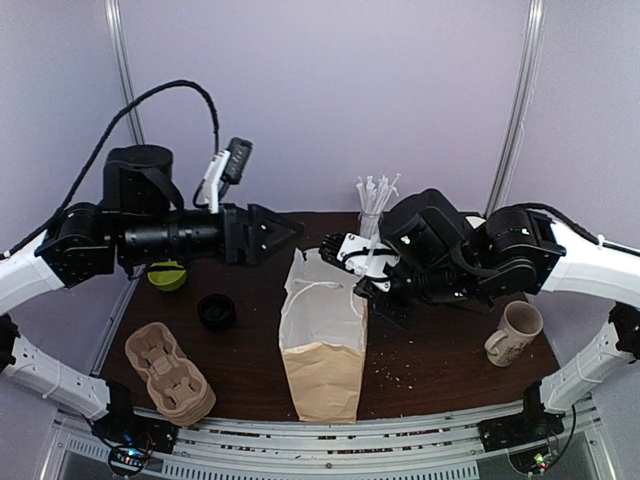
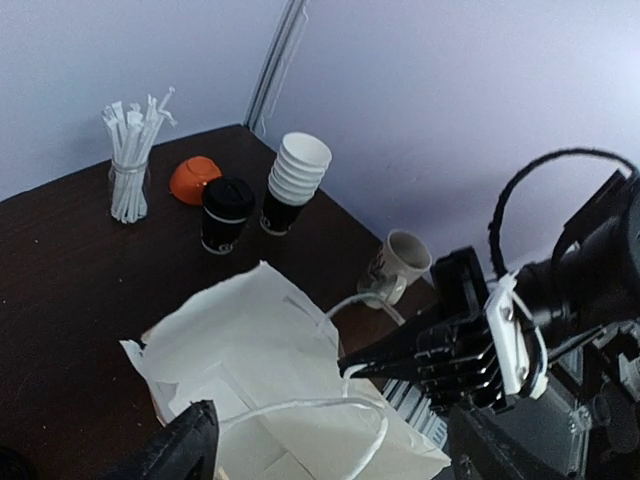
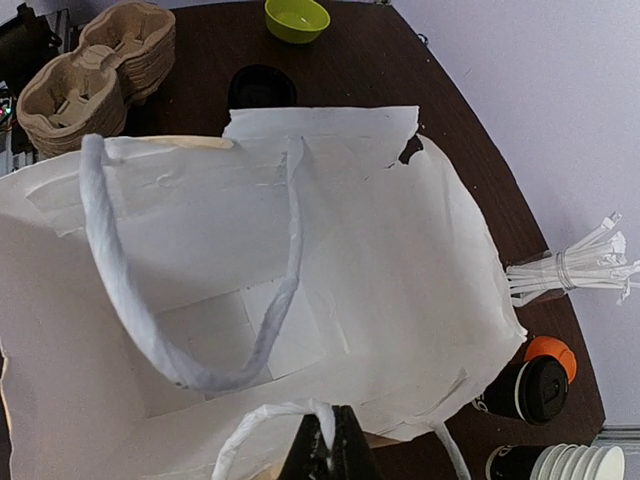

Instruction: Pack the takeout coffee

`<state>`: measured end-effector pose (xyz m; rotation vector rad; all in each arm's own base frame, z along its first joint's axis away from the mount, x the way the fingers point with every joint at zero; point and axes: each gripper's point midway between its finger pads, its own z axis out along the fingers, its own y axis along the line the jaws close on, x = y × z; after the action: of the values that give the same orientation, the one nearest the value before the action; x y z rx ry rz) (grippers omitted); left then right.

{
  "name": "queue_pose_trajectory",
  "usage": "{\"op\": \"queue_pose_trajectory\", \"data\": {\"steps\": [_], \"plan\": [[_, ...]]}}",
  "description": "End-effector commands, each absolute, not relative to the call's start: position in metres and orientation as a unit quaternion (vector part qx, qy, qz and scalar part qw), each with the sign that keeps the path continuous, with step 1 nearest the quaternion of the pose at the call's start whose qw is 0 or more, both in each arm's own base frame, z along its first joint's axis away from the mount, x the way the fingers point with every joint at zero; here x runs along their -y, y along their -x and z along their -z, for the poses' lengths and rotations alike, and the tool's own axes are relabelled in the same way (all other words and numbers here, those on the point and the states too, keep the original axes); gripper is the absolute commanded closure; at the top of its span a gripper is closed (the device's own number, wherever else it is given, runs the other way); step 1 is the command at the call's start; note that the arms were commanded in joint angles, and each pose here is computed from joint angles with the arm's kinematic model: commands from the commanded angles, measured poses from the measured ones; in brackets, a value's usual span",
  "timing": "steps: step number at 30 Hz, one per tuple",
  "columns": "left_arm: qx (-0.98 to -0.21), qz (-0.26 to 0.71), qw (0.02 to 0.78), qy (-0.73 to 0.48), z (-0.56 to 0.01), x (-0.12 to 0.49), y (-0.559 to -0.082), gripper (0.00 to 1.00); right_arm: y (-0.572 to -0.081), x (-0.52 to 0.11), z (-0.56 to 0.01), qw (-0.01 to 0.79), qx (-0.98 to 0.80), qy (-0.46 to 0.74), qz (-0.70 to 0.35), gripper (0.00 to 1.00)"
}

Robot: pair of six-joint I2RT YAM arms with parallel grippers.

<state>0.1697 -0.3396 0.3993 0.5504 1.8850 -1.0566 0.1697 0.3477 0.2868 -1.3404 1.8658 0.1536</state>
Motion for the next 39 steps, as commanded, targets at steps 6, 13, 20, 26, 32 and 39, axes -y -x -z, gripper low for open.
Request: {"op": "queue_pose_trajectory", "data": {"steps": [6,13,20,26,32,39], "plan": [[-0.750,0.346,0.450,-0.339,-0.373,0.365,-0.139,0.15,-0.173,-0.344,-0.305,0.452,-0.742,0.488,-0.085,1.00],[-0.751,0.280,0.463,-0.379,-0.350,0.374,-0.140,0.15,-0.171,-0.342,-0.305,0.453,-0.744,0.482,-0.093,1.00],[-0.759,0.212,0.484,-0.381,-0.341,0.379,-0.160,0.29,-0.169,-0.337,-0.304,0.453,-0.747,0.476,-0.100,1.00],[-0.769,0.177,0.495,-0.363,-0.337,0.375,-0.172,0.55,-0.168,-0.333,-0.302,0.451,-0.751,0.472,-0.100,1.00],[-0.776,0.173,0.524,-0.305,-0.346,0.357,-0.182,0.94,-0.167,-0.328,-0.296,0.454,-0.754,0.463,-0.103,1.00],[-0.782,0.229,0.558,-0.155,-0.352,0.325,-0.194,1.00,-0.169,-0.324,-0.287,0.467,-0.762,0.434,-0.115,1.00]]}}
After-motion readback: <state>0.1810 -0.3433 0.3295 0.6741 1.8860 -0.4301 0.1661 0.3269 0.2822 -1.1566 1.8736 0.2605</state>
